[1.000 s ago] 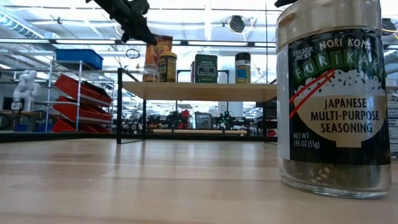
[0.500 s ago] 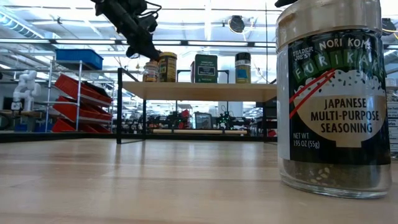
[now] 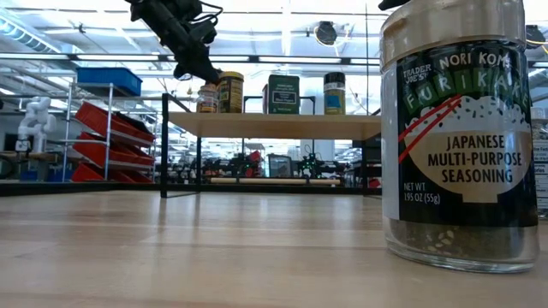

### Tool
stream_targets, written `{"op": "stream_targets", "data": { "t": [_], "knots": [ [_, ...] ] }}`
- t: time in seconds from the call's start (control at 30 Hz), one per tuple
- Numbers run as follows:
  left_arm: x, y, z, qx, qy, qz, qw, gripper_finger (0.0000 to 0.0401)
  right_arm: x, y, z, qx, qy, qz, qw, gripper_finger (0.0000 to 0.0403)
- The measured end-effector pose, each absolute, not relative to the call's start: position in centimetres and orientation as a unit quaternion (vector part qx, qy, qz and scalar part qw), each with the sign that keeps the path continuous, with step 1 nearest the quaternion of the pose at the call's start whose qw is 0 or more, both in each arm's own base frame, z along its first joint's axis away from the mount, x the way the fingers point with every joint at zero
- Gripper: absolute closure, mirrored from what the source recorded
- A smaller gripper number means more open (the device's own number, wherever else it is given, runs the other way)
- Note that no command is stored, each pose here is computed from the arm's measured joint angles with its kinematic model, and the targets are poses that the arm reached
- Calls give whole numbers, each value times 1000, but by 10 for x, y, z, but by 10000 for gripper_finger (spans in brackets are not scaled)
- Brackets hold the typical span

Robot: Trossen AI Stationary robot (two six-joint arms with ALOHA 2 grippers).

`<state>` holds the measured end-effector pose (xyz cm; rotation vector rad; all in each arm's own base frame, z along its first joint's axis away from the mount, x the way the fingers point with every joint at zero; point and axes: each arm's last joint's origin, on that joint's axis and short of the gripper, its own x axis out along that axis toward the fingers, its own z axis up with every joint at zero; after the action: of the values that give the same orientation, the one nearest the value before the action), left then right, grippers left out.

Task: Shelf spices
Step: Put the orange seasoning packet on the shelf

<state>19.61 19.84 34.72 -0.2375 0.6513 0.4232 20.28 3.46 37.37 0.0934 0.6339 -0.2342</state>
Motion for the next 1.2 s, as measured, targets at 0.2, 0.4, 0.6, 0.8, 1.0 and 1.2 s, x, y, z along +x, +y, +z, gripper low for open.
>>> {"op": "stream_targets", "data": {
  "t": [0.2, 0.4, 0.6, 0.8, 1.0, 1.2],
  "knots": [
    [196, 198, 347, -116, 320, 205, 918, 389, 203, 35, 374, 45, 311, -115, 942, 129],
    [196, 198, 346, -117, 321, 205, 917, 388, 203, 35, 374, 44, 311, -114, 942, 129],
    [196, 197, 346, -122, 321, 192, 919, 388, 203, 35, 374, 44, 311, -114, 942, 129],
    [197, 199, 344, -124, 323, 193, 918, 388, 203, 35, 374, 42, 311, -114, 943, 129],
    [206, 204, 334, -134, 335, 185, 914, 387, 203, 35, 374, 39, 311, -112, 943, 129],
    [209, 205, 332, -132, 335, 183, 915, 387, 203, 35, 374, 39, 311, -112, 943, 129]
  ]
}}
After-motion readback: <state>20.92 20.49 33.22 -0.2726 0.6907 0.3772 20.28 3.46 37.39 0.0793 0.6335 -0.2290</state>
